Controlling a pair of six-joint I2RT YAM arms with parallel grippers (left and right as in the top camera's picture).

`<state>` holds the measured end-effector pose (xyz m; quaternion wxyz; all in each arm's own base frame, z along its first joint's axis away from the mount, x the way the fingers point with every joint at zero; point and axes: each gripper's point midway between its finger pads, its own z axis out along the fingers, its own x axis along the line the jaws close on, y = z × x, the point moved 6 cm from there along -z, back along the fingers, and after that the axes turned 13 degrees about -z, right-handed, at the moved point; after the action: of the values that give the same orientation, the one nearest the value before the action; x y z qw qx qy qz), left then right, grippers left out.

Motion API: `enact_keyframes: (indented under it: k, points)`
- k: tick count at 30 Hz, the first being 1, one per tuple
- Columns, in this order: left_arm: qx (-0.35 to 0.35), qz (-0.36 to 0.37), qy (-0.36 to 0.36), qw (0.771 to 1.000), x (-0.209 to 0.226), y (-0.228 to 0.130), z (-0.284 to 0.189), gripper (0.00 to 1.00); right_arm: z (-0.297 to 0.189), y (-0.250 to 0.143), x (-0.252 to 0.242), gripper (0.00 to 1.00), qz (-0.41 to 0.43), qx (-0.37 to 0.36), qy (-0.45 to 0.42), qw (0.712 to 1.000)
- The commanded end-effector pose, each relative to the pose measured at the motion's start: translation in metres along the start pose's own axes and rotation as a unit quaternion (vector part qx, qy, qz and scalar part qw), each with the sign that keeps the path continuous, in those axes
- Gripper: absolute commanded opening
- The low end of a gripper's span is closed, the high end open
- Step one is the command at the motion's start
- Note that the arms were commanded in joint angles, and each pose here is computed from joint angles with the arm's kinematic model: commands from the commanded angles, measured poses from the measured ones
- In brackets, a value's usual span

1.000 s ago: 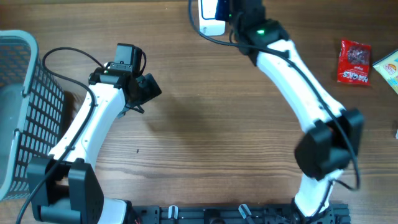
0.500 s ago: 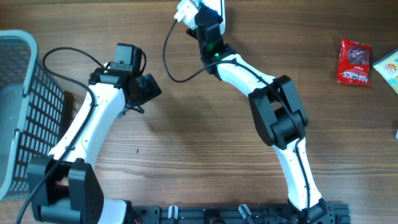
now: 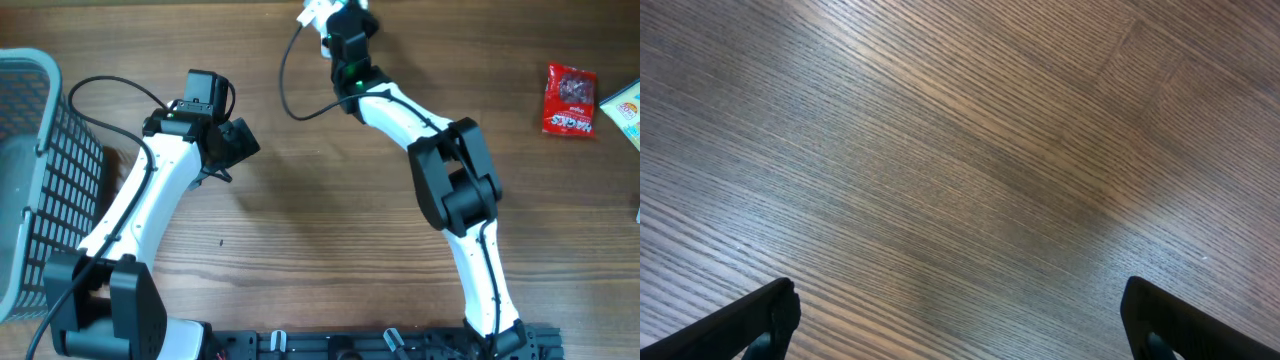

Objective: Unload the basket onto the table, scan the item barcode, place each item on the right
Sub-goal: 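Carry the tissue pack right and drop it at the right edge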

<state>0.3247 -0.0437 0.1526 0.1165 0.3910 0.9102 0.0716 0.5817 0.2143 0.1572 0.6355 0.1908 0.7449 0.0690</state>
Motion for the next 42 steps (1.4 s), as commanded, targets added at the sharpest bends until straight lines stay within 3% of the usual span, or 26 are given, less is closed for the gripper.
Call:
enact_keyframes:
  k: [1, 3, 7, 11, 17, 19, 20, 22, 24, 25, 27, 29, 30, 33, 35, 39, 42]
  points:
    - [-0.003, -0.001, 0.009, 1.0, 0.003, 0.001, 0.003, 1.0, 0.014, -0.06, -0.041, 0.04, 0.018, 0.145, -0.081, 0.986]
    - [-0.003, -0.001, 0.009, 1.0, 0.003, 0.001, 0.003, 1.0, 0.018, -0.097, -0.058, 0.04, 0.047, 0.22, -0.123, 0.967]
    - [-0.003, -0.001, 0.009, 1.0, 0.003, 0.001, 0.003, 1.0, 0.012, -0.178, -0.091, 0.04, 0.095, 0.381, -0.221, 0.893]
    - [-0.003, -0.001, 0.009, 1.0, 0.003, 0.001, 0.003, 1.0, 0.006, -0.252, -0.099, 0.04, 0.062, 0.491, -0.224, 0.84]
    - [-0.003, -0.001, 0.008, 1.0, 0.003, 0.001, 0.003, 1.0, -0.009, -0.323, -0.093, 0.05, 0.021, 0.572, -0.196, 0.796]
    - [-0.003, -0.001, 0.009, 1.0, 0.003, 0.001, 0.003, 1.0, -0.019, -0.348, -0.097, 0.22, 0.027, 0.599, -0.211, 0.772]
    - [-0.003, -0.001, 0.009, 1.0, 0.003, 0.001, 0.003, 1.0, -0.023, -0.358, -0.102, 0.24, 0.031, 0.612, -0.229, 0.756]
    - [-0.003, -0.001, 0.008, 1.0, 0.003, 0.001, 0.003, 1.0, -0.03, -0.38, -0.112, 0.15, 0.028, 0.635, -0.244, 0.732]
    - [-0.003, -0.001, 0.009, 1.0, 0.003, 0.001, 0.003, 1.0, -0.036, -0.397, -0.12, 0.14, 0.026, 0.651, -0.249, 0.716]
    - [-0.003, -0.001, 0.008, 1.0, 0.003, 0.001, 0.003, 1.0, -0.04, -0.406, -0.124, 0.19, 0.028, 0.658, -0.251, 0.71]
    - [-0.003, -0.001, 0.008, 1.0, 0.003, 0.001, 0.003, 1.0, -0.045, -0.417, -0.127, 0.5, 0.039, 0.663, -0.26, 0.701]
    - [-0.003, -0.001, 0.008, 1.0, 0.003, 0.001, 0.003, 1.0, -0.047, -0.422, -0.126, 0.91, 0.045, 0.664, -0.263, 0.698]
    - [-0.003, -0.001, 0.008, 1.0, 0.003, 0.001, 0.003, 1.0, -0.045, -0.424, -0.121, 1.0, 0.055, 0.658, -0.246, 0.71]
    - [-0.003, -0.001, 0.008, 1.0, 0.003, 0.001, 0.003, 1.0, -0.044, -0.43, -0.079, 1.0, 0.114, 0.641, -0.111, 0.751]
    - [-0.003, -0.001, 0.009, 1.0, 0.003, 0.001, 0.003, 1.0, -0.05, -0.434, -0.059, 1.0, 0.193, 0.635, -0.043, 0.747]
    - [-0.003, -0.001, 0.009, 1.0, 0.003, 0.001, 0.003, 1.0, -0.062, -0.438, -0.087, 1.0, 0.28, 0.623, -0.047, 0.729]
    - [-0.003, -0.001, 0.009, 1.0, 0.003, 0.001, 0.003, 1.0, -0.072, -0.421, -0.137, 1.0, 0.415, 0.552, -0.033, 0.722]
